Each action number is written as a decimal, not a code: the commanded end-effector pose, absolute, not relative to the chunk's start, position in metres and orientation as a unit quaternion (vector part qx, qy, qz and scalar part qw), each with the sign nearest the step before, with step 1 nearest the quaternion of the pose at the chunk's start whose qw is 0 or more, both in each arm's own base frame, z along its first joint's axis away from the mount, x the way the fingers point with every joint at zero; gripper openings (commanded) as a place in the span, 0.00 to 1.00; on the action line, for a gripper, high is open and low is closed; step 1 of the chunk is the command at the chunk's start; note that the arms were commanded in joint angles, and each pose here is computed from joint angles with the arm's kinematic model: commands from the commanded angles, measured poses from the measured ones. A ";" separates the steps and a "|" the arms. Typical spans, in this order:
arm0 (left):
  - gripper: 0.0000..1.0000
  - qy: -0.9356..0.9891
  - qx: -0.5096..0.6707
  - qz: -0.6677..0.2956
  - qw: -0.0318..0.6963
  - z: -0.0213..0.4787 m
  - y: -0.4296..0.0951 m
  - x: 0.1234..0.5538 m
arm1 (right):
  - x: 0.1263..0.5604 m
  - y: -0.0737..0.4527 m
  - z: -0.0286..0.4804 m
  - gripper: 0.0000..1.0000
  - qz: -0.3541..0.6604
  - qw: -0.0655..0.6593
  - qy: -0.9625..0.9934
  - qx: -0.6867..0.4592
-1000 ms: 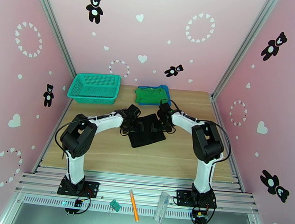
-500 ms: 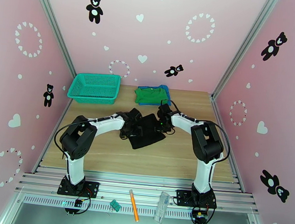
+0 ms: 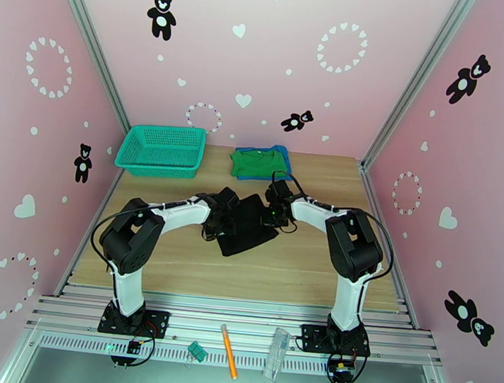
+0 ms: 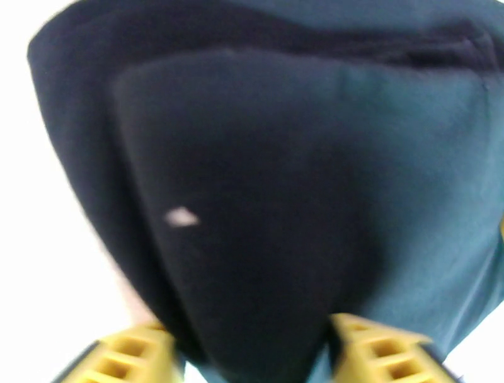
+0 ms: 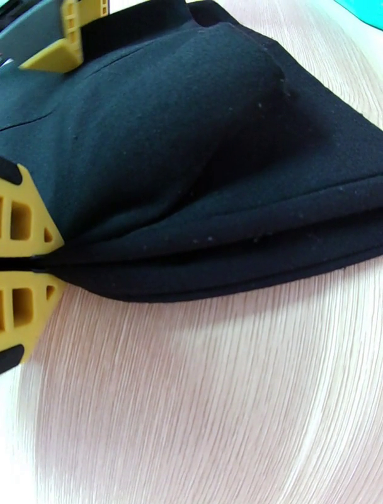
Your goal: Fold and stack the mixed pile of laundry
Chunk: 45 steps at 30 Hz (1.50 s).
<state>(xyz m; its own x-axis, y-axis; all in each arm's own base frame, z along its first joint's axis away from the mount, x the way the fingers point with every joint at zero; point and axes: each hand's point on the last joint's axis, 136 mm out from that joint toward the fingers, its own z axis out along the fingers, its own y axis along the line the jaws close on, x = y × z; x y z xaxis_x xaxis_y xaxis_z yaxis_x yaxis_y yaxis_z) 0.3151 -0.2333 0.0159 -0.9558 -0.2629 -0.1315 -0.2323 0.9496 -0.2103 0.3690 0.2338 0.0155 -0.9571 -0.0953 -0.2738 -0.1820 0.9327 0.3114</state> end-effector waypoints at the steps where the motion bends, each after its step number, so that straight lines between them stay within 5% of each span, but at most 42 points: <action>1: 0.07 0.985 -0.128 -0.092 0.062 -0.010 -0.239 0.309 | 0.323 0.232 -0.021 0.00 0.154 0.045 0.984 -0.076; 2: 0.00 0.986 -0.129 -0.088 0.066 -0.010 -0.236 0.310 | 0.323 0.232 -0.020 0.00 0.155 0.046 0.984 -0.076; 12: 0.00 0.984 -0.089 -0.068 0.139 0.056 -0.230 0.335 | 0.339 0.241 0.038 0.00 0.172 0.105 0.976 -0.086; 28: 0.00 0.938 0.002 -0.095 0.335 0.236 -0.245 0.479 | 0.468 0.207 0.218 0.00 0.164 0.294 0.937 -0.092; 37: 0.00 0.901 0.029 -0.106 0.419 0.241 -0.259 0.584 | 0.579 0.196 0.201 0.00 0.189 0.342 0.918 -0.063; 45: 0.00 0.879 0.005 -0.134 0.458 0.201 -0.248 0.643 | 0.630 0.189 0.168 0.00 0.158 0.383 0.909 -0.056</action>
